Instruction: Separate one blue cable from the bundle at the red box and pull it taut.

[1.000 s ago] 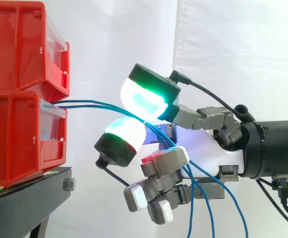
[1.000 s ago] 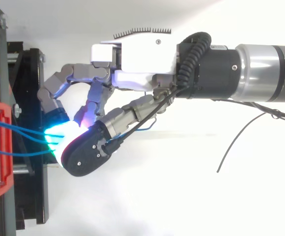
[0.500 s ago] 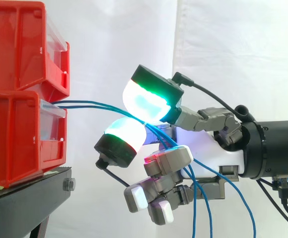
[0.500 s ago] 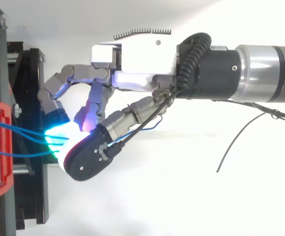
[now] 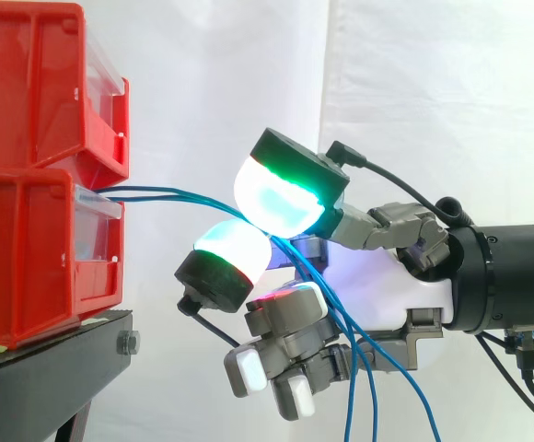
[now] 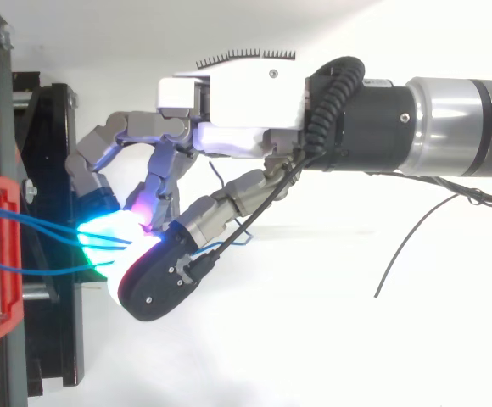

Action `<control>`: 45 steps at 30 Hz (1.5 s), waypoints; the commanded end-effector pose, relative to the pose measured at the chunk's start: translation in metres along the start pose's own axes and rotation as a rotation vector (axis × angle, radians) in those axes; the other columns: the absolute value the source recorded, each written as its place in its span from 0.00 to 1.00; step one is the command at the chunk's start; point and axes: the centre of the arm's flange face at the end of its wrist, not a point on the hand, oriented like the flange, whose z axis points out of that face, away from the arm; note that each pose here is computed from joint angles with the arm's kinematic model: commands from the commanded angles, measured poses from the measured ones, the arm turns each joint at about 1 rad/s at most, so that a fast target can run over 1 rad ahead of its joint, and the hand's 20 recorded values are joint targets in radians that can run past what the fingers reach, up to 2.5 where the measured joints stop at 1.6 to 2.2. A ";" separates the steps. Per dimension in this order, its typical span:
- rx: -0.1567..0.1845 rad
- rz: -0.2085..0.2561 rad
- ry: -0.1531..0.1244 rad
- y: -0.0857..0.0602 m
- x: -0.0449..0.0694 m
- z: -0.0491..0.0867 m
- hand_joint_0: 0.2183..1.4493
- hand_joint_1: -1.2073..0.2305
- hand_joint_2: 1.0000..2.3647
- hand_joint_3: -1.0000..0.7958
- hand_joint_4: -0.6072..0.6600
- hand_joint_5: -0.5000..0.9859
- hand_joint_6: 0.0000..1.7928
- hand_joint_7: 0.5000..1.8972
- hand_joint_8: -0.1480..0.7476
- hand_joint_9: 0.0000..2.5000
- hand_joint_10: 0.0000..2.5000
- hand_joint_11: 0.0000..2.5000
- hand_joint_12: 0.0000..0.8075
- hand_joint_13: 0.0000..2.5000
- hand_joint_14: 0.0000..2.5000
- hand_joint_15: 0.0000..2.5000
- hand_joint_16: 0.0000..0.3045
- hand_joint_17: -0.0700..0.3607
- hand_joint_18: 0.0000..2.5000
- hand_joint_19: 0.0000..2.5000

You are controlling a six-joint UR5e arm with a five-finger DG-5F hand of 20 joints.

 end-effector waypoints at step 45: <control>-0.005 0.003 -0.002 0.004 -0.006 0.001 0.37 0.25 0.00 0.28 0.49 0.24 0.48 0.51 0.51 0.48 0.01 0.50 0.47 0.31 0.01 0.25 0.16 0.41 0.34 0.35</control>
